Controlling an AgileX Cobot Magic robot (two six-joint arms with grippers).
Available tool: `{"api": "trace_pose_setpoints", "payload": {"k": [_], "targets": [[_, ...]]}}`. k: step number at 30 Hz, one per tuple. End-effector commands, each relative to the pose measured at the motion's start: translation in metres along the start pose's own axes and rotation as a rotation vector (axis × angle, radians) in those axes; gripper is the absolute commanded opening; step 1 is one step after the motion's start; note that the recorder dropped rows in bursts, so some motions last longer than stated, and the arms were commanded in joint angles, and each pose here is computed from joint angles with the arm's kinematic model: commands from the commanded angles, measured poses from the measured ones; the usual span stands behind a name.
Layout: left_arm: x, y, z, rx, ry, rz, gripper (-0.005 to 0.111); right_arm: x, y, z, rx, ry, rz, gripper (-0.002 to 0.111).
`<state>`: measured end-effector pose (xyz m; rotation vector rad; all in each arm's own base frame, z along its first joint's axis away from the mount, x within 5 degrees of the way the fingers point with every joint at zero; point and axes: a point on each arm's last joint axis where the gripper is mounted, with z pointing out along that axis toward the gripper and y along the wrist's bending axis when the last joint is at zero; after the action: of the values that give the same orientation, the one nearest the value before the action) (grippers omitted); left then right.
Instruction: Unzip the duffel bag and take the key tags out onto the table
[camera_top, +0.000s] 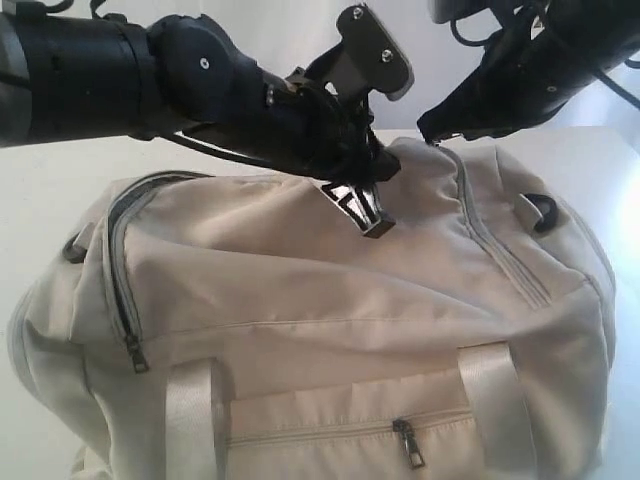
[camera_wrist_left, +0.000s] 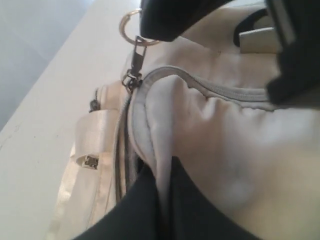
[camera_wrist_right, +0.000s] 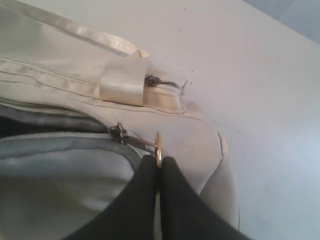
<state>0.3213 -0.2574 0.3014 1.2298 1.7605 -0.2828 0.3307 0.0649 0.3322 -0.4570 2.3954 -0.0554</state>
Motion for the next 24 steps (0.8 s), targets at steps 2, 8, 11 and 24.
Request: {"api": "trace_pose_setpoints", "payload": {"k": [2,8,11,24], "targets": [[0.007,0.004,-0.011,0.066,0.071,-0.104,0.000,0.002,-0.003,0.000,0.008,0.021,-0.020,0.000],[0.018,0.025,-0.021,0.034,0.100,-0.212,0.000,0.003,-0.003,0.000,0.006,0.033,-0.020,0.000],[0.020,0.028,-0.022,0.031,0.108,-0.232,0.000,0.005,-0.003,-0.001,0.002,0.057,-0.019,0.000],[0.020,0.029,-0.023,0.025,0.105,-0.236,0.000,0.025,0.001,0.004,-0.014,0.144,-0.022,0.000]]}}
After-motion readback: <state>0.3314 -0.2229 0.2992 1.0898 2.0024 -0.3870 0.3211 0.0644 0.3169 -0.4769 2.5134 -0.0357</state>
